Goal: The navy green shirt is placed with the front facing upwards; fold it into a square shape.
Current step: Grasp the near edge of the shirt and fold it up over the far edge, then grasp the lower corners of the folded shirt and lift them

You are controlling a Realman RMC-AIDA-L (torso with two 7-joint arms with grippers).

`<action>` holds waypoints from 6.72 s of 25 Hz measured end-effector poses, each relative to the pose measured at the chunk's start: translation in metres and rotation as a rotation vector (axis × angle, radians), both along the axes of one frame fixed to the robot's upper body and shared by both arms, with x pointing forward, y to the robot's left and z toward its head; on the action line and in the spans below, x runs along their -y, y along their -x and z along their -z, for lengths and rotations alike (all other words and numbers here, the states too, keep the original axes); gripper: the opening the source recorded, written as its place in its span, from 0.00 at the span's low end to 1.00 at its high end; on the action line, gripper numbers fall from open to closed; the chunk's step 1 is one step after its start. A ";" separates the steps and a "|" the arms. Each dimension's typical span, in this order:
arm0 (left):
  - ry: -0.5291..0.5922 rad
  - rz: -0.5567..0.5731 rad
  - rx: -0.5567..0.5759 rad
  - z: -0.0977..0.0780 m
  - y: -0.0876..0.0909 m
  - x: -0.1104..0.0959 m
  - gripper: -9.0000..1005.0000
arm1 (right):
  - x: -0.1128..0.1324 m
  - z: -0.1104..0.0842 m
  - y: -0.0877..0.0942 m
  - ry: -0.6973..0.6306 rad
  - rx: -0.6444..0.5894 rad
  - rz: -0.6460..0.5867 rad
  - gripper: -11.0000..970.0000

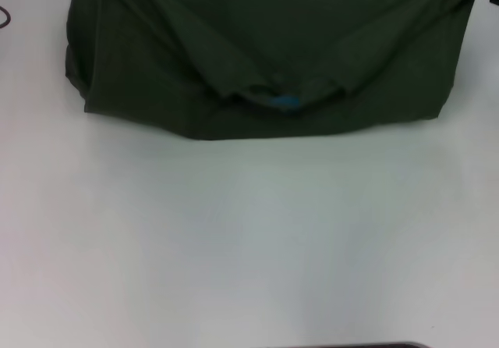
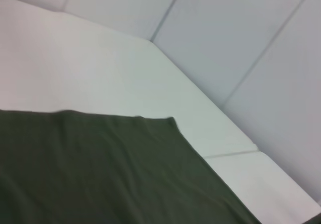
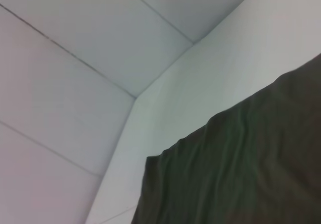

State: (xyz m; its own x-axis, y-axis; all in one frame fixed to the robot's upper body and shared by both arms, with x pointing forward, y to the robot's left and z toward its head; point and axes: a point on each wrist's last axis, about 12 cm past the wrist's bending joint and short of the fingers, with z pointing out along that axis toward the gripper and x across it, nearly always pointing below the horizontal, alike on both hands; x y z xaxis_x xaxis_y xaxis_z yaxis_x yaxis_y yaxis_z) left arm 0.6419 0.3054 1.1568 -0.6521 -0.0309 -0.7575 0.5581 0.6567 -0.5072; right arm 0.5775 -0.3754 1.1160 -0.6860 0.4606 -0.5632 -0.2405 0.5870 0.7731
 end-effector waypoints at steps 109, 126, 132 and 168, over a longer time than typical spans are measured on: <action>0.111 -0.045 -0.025 0.047 0.065 0.007 0.90 | 0.028 0.026 0.039 0.143 -0.146 -0.038 0.76; 0.131 -0.029 -0.036 0.056 0.074 0.011 0.90 | -0.002 0.034 0.014 0.322 -0.127 -0.111 0.76; 0.130 -0.027 -0.033 0.055 0.073 0.011 0.91 | -0.003 0.026 0.010 0.427 -0.069 -0.160 0.72; 0.150 -0.058 -0.006 0.059 0.078 0.008 0.90 | -0.035 0.019 -0.017 0.787 0.039 -0.324 0.59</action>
State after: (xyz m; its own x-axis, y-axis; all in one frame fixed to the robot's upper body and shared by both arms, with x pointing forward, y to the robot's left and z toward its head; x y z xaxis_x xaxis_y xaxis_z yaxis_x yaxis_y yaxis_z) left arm 0.5635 0.2971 1.0976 -0.6505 -0.1816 -0.7375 0.5178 0.6044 -0.6055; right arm 0.5949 -0.3407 1.0966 -0.6900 -0.2908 -0.6628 -0.5073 0.8474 0.1564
